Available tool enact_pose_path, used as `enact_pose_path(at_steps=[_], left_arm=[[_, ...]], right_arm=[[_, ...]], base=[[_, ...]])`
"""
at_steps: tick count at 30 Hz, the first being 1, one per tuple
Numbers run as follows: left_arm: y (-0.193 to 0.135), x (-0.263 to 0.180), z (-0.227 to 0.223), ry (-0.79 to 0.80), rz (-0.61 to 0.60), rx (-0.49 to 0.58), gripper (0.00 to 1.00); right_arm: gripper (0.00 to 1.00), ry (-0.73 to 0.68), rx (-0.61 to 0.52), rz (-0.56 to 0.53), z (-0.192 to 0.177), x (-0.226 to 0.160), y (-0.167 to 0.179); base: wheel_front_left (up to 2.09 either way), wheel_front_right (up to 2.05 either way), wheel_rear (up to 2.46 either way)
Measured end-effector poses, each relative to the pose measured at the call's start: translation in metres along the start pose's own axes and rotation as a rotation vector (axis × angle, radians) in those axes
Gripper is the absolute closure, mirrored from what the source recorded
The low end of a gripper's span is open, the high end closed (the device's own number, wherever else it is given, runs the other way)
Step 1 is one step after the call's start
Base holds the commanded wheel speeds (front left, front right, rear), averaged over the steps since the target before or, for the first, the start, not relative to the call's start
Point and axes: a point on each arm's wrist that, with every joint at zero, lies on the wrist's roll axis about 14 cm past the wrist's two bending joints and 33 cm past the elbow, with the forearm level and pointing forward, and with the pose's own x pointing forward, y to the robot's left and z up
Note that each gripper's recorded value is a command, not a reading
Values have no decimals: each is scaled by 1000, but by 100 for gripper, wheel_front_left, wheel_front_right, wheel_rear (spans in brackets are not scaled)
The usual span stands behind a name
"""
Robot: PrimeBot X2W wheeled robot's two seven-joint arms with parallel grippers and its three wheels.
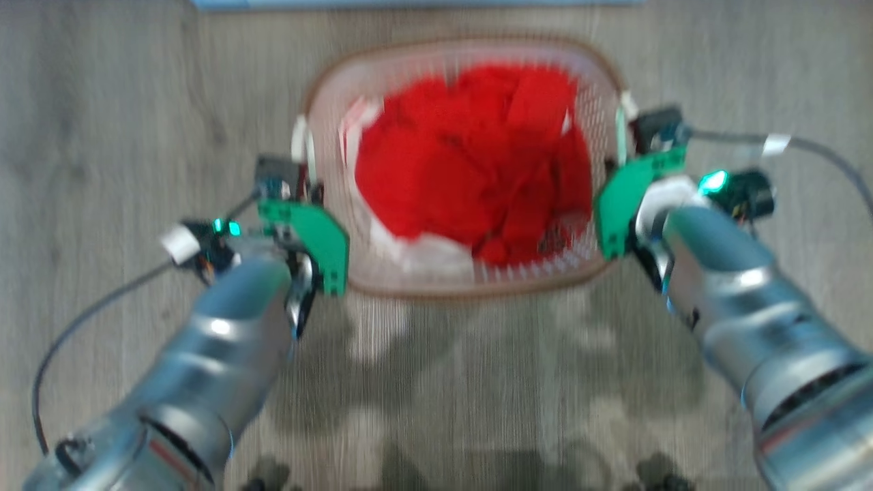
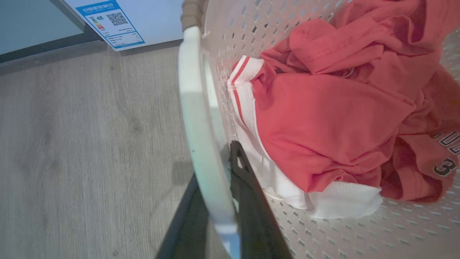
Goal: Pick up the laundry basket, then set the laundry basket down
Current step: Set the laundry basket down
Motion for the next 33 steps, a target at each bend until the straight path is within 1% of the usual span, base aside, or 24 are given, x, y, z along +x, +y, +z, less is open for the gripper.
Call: enact_pose_path(at_steps=[3,5,11,16,25,33], left_arm=[[7,21,-4,14,6,-4,100],[9,27,-7,26,7,-6,100],[14,49,-42,105,4,-11,100],[17,56,-59,138,6,-17,100],[16,77,-76,169,-11,-12,100],[14,84,-91,194,-20,-10,100]], right_arm=[[100,9,8,4,-4,22,-7],[100,17,10,6,-8,29,-8],[100,89,36,29,-47,58,-7],[100,122,55,40,-66,69,-5],[100,151,69,44,-88,91,-10],[100,176,74,41,-104,99,-13]], base=[[0,0,0],[0,0,0],[0,0,0],[0,0,0],[0,0,0],[0,0,0]])
